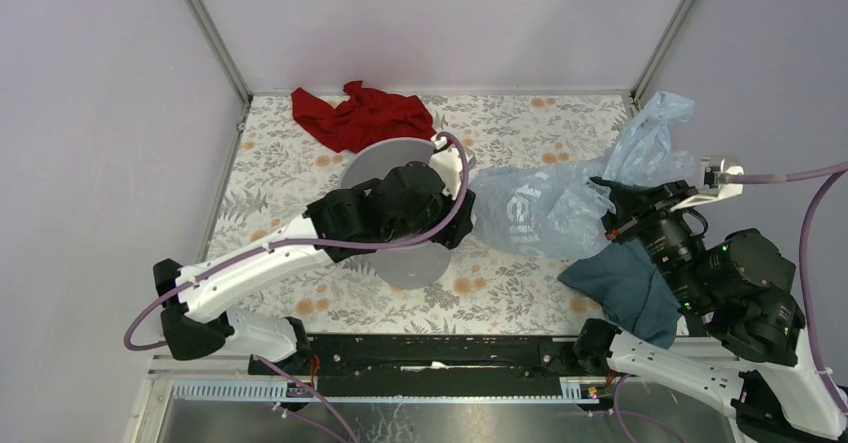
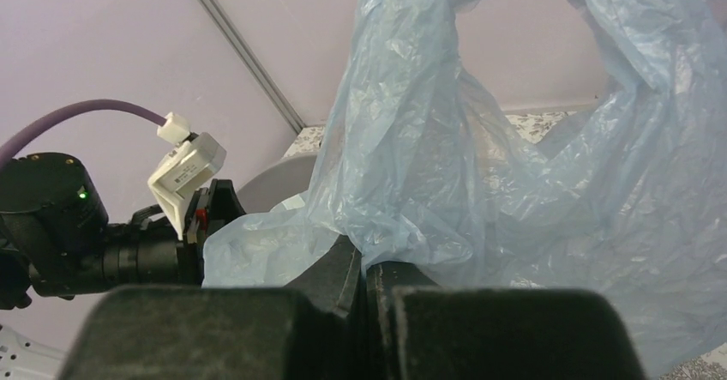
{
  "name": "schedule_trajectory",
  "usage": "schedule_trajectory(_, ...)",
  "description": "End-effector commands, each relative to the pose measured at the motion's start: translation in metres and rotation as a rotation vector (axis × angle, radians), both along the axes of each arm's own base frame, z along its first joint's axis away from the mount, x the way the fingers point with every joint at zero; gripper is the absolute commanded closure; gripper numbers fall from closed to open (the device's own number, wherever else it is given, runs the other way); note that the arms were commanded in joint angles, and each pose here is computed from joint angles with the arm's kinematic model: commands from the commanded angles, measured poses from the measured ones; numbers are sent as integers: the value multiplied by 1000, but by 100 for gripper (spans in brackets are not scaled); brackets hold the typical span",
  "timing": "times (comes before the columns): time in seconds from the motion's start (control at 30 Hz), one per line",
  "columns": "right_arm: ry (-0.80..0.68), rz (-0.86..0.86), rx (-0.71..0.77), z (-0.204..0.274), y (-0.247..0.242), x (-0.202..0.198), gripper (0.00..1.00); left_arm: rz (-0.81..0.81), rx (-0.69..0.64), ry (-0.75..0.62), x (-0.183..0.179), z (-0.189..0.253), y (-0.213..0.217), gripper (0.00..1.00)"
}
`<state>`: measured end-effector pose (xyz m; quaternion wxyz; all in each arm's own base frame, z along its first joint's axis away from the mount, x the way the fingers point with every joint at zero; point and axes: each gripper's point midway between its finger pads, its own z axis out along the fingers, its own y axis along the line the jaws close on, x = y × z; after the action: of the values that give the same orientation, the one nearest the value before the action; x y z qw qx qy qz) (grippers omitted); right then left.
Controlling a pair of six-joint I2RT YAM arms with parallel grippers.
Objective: Put the trash bags into the trash bin
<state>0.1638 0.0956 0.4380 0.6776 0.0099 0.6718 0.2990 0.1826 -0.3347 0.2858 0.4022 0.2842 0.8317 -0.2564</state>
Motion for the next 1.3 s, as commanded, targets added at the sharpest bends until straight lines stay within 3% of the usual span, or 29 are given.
schedule_trajectory(0.0, -4, 39, -10, 16, 6, -3, 100, -53, -187, -47, -12, 57, -6, 35)
schedule_trajectory(0.27, -51, 222, -71, 69, 38, -17, 100, 67, -240, -187, -10, 104, 56, 15)
schedule_trajectory(0.5, 37, 591, -66, 102, 151, -24, 100, 240, -434, -329, -20, 158, 142, 3)
schedule_trajectory(0.63, 129, 555, 67, 103, 181, -2, 100, 336, -553, -366, -28, 176, 189, 1)
schedule_trajectory(0.77, 198, 387, 149, 87, 181, 30, 100, 372, -611, -369, -36, 181, 213, 1)
schedule_trajectory(1.03, 182, 207, -40, 42, 199, 81, 100, 198, -580, -339, -46, 183, 173, 1)
schedule_trajectory(1.17, 168, 226, -144, 26, 212, 88, 100, 72, -515, -276, -47, 157, 127, 7)
schedule_trajectory(1.27, 151, 346, -190, 20, 229, 76, 100, 142, -437, -234, -27, 119, 106, 17)
